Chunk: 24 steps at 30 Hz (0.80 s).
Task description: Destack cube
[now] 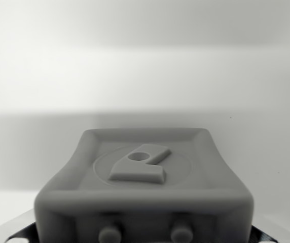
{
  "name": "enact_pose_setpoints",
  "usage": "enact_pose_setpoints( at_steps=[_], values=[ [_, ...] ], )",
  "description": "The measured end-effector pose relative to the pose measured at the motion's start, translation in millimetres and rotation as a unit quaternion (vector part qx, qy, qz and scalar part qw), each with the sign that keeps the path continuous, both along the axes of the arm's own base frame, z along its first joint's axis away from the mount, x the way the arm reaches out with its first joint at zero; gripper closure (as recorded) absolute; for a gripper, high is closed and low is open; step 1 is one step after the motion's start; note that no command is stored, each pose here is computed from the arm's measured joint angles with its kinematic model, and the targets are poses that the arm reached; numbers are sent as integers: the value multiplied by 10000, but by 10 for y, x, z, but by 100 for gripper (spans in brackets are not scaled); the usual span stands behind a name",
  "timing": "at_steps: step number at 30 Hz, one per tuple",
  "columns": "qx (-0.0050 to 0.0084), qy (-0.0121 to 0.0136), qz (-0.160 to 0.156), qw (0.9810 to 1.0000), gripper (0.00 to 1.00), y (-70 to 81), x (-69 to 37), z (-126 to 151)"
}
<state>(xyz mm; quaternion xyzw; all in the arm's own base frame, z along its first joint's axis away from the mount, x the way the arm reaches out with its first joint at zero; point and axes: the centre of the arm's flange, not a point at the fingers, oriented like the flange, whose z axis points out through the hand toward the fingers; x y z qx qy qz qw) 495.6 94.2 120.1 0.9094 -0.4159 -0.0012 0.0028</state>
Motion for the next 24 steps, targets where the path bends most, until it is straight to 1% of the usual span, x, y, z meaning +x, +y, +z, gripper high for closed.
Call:
enact_pose_setpoints(
  at_steps=[3, 9, 10, 24],
  values=[
    [1, -3, 1, 10000, 100, 2, 3, -22],
    [1, 1, 2, 10000, 100, 3, 2, -51],
    [1, 1, 2, 10000, 0, 3, 2, -52],
    [2, -3, 2, 10000, 0, 4, 5, -50]
  ],
)
